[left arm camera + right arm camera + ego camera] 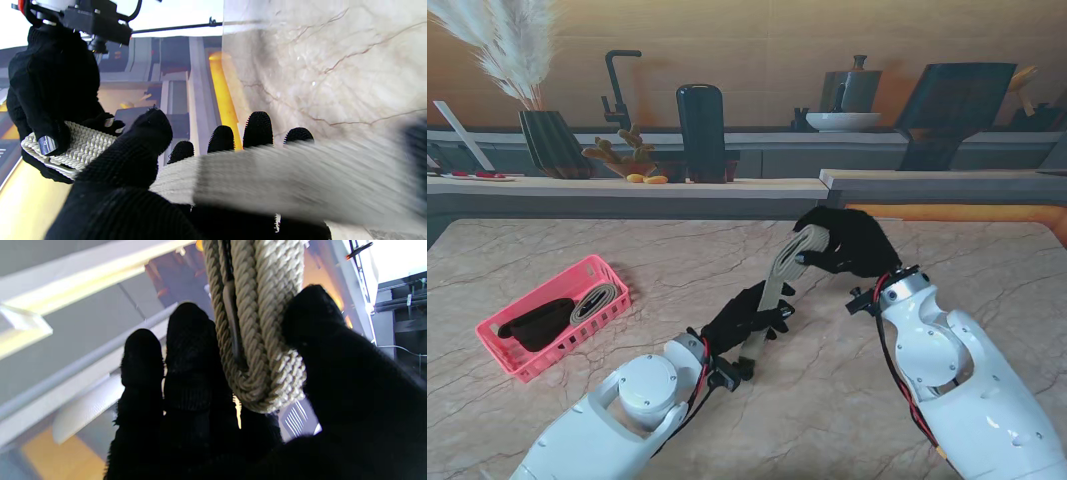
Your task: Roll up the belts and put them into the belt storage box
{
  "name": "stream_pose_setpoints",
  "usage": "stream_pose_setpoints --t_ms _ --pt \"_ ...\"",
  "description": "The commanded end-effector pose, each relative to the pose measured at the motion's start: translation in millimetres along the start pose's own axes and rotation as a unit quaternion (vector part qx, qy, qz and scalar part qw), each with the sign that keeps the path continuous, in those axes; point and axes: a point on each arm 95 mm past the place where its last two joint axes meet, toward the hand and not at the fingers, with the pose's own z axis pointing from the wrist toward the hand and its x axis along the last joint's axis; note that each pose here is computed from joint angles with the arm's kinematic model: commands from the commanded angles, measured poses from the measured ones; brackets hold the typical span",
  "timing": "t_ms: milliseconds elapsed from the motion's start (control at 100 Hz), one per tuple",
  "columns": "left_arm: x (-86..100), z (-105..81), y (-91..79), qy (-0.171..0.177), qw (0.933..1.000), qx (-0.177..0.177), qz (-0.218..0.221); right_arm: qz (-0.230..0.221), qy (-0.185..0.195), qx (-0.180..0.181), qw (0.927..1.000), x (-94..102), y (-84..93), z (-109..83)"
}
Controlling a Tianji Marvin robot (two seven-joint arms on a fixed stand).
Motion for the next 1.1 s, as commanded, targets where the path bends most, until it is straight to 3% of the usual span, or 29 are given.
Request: stream_pose_setpoints --t_ms 0,190,390,550,700,930,1090 --pt "-4.2 -2.4 0.5 -0.009 1.0000 -0.002 -0.002 0.003 0.001 -0.021 0.9998 3.9 10.0 4.0" --pt "-3.7 -2.3 4.9 -0.011 0.9995 -0.020 -0.023 -0.037 0.009 -0.046 0.9982 2.0 12.7 7.6" --pt "-2.7 -2.1 9.8 -0.011 0.9981 -0.044 -0.042 -0.042 0.037 -0.029 0.9980 8.1 -12.2 12.1" --pt "-1.1 -1.6 15.2 -0.007 0.9970 -0.022 -0.074 -0.045 0.061 -0.010 0.9971 12.1 -35.5 14.9" --pt "2.1 -4.1 18.0 0.004 0.9917 0.003 -0.128 -0.052 0.080 0.016 0.9953 11.1 -52.9 15.5" --pt "7.0 -6.5 16.9 0.021 0.9867 0.036 -0.157 -0.029 0.075 0.040 0.9959 8.9 -74.7 12.7" --pt "9.1 -7.0 15.7 0.051 0.9782 0.052 -0.194 -0.024 0.074 0.056 0.9954 7.4 -85.6 8.2"
